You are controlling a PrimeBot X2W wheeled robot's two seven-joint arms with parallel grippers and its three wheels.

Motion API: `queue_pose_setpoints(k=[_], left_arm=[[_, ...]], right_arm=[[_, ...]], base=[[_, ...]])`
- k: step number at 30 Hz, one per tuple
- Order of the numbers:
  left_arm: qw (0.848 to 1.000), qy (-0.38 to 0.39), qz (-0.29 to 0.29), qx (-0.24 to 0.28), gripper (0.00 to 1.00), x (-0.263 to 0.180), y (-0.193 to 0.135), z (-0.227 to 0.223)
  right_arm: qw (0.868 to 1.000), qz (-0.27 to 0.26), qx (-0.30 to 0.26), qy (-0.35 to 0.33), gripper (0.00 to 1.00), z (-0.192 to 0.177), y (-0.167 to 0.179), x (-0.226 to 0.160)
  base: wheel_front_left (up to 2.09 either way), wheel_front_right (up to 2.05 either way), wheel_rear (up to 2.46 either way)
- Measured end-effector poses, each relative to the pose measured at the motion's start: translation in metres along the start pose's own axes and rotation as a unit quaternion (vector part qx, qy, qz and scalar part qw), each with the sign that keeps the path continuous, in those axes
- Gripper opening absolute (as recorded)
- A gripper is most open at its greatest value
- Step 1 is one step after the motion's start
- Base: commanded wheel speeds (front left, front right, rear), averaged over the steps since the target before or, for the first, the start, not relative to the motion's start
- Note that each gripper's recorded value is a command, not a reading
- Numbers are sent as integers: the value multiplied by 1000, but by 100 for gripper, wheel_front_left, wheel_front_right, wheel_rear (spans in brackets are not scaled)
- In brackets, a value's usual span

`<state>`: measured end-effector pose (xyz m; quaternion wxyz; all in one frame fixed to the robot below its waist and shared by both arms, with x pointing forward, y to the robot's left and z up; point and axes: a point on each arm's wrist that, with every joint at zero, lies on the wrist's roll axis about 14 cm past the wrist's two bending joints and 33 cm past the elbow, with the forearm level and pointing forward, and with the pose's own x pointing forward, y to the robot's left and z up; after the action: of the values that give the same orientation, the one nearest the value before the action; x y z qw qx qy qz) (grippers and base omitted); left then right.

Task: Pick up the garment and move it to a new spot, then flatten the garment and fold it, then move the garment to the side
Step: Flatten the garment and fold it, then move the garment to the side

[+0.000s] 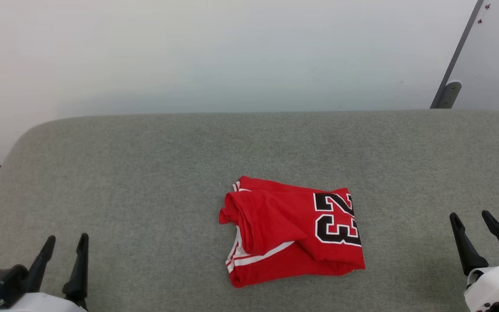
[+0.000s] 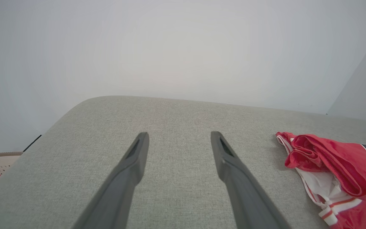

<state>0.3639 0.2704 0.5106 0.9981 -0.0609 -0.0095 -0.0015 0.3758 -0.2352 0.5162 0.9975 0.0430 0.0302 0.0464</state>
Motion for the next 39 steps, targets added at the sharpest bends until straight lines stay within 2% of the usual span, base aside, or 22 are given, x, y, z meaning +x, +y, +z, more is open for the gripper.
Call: queue_pose_setpoints(k=[13,22,30,39], left_arm=[[1000,2,-1,0,100,-2,-1,-1],[1000,14,-1,1,100,-3,0,-7],[1000,29,9,-4,100,-2,2,-17],[998,53,31,-6,100,-4,15,-34]], right_arm=[[1000,5,8,21,100,-8,8,1],[993,66,29,91,100,-30,50,26],[977,115,34,177,100,-61,81,56],[948,145,39,281,100,-106,103,79]], base=[[0,0,0],[0,0,0],[0,0,0],[0,0,0]])
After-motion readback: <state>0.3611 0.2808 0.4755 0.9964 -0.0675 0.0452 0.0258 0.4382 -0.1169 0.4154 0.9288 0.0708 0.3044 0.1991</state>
